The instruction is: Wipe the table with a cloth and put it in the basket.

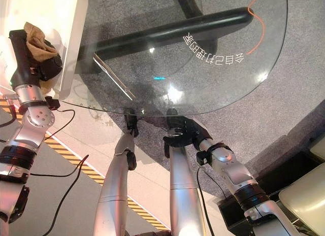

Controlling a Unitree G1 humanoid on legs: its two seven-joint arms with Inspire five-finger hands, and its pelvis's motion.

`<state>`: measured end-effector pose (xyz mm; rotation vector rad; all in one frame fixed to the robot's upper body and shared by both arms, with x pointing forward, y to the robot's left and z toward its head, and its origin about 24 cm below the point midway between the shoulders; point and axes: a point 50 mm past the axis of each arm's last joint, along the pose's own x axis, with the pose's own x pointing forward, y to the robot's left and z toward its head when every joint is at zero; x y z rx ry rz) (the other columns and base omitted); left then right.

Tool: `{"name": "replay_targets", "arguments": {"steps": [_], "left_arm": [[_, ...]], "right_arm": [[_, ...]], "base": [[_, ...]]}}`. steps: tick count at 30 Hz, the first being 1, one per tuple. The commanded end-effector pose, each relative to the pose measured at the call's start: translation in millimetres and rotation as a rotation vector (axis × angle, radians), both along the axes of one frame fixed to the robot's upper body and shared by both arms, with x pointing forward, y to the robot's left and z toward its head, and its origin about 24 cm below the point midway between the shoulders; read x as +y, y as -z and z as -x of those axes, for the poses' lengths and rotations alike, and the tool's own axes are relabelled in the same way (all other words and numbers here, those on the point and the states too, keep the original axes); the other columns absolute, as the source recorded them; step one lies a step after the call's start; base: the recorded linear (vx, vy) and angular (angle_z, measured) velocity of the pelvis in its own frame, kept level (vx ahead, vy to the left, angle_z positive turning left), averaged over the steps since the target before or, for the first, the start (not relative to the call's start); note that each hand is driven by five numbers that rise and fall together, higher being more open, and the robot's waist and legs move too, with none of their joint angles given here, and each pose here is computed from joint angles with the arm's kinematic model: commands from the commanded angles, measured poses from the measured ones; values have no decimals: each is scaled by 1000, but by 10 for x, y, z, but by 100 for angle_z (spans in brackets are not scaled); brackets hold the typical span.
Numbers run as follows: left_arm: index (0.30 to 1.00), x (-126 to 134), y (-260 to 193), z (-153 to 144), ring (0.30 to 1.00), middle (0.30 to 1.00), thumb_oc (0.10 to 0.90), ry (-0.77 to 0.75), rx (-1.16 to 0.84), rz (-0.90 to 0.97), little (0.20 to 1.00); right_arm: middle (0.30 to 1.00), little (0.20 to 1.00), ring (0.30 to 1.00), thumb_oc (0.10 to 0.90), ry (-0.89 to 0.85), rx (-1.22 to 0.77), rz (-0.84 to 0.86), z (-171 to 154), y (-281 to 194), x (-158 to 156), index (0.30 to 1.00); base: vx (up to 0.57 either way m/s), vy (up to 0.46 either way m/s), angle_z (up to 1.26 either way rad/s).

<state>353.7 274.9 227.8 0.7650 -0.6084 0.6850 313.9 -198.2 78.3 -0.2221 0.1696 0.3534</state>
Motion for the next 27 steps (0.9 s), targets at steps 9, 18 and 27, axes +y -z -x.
{"name": "replay_targets", "arguments": {"steps": [9, 18, 27], "left_arm": [[300, 339, -336, 100, 300, 300, 100, -82, -139, 162, 200], [709, 288, -372, 51, 709, 709, 578, -26, -136, 232, 678], [900, 264, -428, 27, 900, 900, 800, -34, -136, 242, 900]], "right_arm": [[900, 900, 900, 800, -51, 10, -75, 37, -8, 124, 900], [900, 900, 900, 800, -44, 5, -76, 5, -26, 178, 900], [900, 900, 900, 800, -36, 3, -78, 3, -19, 220, 900]], "base": [[5, 13, 0], [0, 0, 0], [0, 0, 0]]}}
